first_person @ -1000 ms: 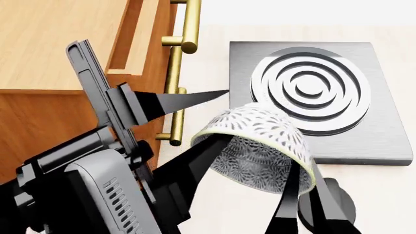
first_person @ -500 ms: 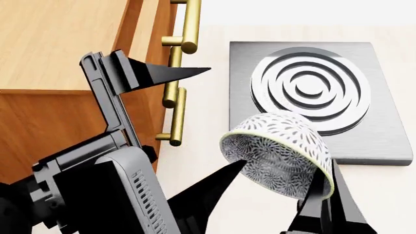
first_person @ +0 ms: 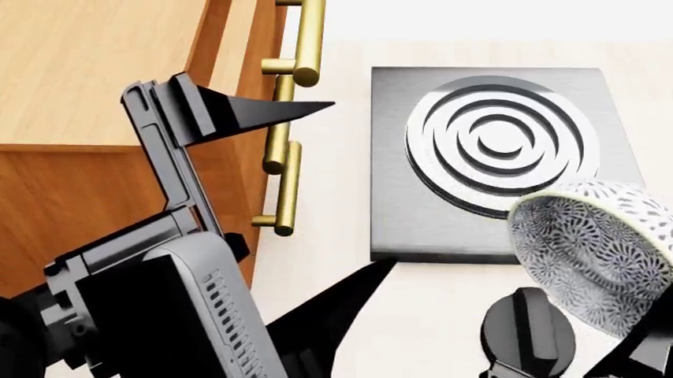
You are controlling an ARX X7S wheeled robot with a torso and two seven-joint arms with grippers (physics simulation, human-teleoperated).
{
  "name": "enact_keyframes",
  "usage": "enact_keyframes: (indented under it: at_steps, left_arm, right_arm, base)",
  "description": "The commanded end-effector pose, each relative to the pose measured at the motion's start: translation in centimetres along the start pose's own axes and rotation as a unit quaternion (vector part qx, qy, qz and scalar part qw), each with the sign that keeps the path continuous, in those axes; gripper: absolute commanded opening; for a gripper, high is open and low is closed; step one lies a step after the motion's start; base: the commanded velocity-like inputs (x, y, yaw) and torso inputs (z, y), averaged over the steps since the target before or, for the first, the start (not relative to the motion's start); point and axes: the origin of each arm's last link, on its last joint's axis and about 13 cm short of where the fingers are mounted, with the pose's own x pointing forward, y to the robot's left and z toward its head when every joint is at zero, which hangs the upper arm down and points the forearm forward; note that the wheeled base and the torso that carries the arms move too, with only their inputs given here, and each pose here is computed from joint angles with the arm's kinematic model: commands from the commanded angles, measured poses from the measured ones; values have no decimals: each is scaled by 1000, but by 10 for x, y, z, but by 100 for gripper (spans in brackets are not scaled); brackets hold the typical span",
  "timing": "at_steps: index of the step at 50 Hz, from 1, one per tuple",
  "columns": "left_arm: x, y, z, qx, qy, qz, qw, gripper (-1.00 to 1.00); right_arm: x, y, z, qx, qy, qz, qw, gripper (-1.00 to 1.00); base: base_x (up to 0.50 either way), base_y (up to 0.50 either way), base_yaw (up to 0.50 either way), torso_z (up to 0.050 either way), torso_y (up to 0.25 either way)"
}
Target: Pick the akita bowl on the wooden cabinet and place it on the plate.
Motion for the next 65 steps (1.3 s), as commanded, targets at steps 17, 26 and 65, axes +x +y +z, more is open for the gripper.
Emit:
enact_keyframes:
  at_steps: [17,26,65]
  left_arm:
    - [2,-2,3,0,-17,-5,1000,100]
    - [3,-3,3,1,-18,-6,1000,100]
    - [1,-5,-2,-8,-19,-3,1000,100]
  right_arm:
    - [13,-18,18,30,-31,-201,979,-100]
    - [11,-20,25,50,-40,-185,981,-100]
    - [15,-48,60,242,-75,-137,958,-100]
  base:
    - [0,0,0,0,1]
    - [0,0,0,0,0]
    - [0,0,0,0,0]
